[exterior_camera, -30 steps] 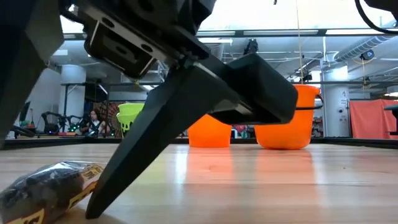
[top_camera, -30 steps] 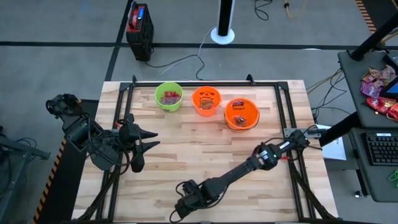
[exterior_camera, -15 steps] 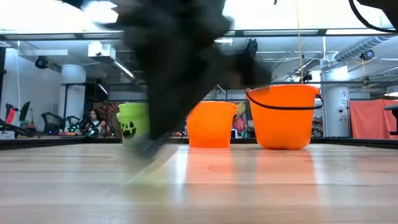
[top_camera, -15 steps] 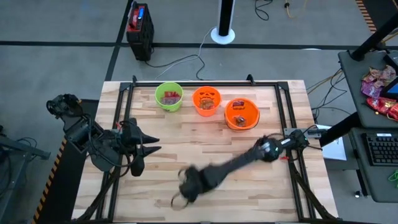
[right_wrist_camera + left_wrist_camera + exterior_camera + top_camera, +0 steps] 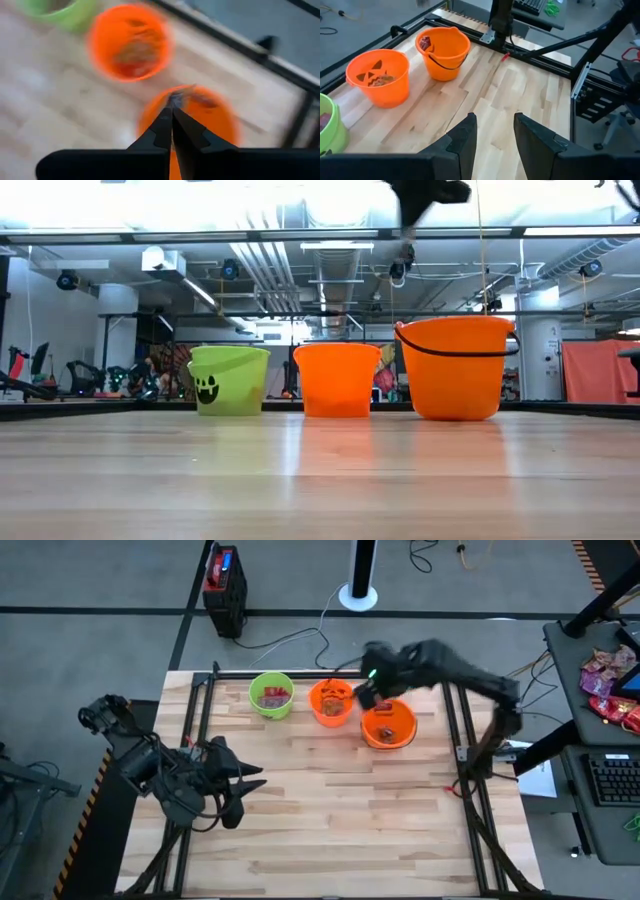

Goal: Sort candy by brand, put in halloween buckets
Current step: Put the black candy into the right orange bucket, then return to Home Position

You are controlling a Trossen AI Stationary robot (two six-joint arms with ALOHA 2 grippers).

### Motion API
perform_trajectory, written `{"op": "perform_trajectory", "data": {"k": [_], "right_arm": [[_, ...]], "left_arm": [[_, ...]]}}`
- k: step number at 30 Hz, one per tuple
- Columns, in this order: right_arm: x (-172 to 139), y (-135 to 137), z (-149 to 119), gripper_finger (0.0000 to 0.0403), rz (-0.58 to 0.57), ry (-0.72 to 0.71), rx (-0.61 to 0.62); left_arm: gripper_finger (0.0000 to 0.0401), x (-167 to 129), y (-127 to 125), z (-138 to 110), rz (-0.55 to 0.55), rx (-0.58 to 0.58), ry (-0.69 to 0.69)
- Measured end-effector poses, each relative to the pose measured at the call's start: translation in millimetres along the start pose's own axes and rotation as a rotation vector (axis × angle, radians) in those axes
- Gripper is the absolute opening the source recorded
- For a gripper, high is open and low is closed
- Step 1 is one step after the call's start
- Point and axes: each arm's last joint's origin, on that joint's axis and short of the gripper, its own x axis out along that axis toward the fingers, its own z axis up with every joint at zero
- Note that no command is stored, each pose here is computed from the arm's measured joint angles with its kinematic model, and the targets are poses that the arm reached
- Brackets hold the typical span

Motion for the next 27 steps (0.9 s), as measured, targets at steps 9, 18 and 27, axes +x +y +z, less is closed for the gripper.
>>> {"op": "perform_trajectory", "data": {"k": [9,18,27], "right_arm": [[59.6,-57.2,-29.9,0.0008,-0.093,0.208,-0.016],[103.9,-63.6,-59.2,0.0045,-0.085,0.332,-0.043],[58.6,-11.8,-69.7,0.0125,0.646,-0.464,-0.312]], "left_arm": [[0.0115,10.6,-4.1,-1.5,0.107,-0.005,-0.086],[0.0115,13.6,1.4,3.9,0.165,-0.02,-0.137],[0.0111,21.7,1.7,8.1,0.264,0.121,-0.235]]}}
